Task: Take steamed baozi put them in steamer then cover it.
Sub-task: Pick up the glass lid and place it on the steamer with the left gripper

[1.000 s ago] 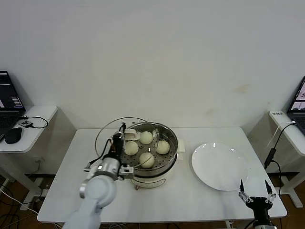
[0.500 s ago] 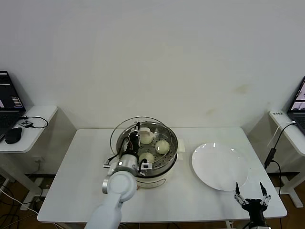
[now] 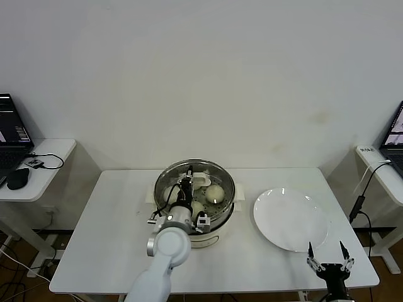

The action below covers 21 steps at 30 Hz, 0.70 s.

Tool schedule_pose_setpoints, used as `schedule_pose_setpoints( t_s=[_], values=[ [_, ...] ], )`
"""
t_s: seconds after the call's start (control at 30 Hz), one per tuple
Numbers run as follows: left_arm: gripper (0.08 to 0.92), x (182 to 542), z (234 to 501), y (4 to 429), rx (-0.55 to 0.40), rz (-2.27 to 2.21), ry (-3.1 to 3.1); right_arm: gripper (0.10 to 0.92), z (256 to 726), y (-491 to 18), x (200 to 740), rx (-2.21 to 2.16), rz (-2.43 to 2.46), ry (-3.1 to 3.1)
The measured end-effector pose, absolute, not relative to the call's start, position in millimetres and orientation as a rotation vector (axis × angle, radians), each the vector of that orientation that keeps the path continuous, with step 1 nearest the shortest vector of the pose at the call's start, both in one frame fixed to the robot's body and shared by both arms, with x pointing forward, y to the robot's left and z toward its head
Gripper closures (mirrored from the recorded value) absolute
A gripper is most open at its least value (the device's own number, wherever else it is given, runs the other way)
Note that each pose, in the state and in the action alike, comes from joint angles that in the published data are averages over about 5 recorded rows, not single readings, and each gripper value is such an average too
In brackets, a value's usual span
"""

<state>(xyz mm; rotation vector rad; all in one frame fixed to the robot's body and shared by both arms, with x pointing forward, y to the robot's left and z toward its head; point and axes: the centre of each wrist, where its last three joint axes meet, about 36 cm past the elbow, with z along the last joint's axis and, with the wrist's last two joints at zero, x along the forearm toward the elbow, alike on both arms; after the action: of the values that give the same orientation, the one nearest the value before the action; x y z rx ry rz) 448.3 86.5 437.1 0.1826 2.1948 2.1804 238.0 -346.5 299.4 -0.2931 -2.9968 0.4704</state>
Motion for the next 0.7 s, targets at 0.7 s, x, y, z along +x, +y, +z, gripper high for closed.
schedule_pose_setpoints(
  t_s=[0.7],
  values=[
    [0.704,445.4,431.3,86.0,0.217,2.155,2.206,0.199,293.8,-343.9,236.9,-0.263,0.480,-2.986]
  ],
)
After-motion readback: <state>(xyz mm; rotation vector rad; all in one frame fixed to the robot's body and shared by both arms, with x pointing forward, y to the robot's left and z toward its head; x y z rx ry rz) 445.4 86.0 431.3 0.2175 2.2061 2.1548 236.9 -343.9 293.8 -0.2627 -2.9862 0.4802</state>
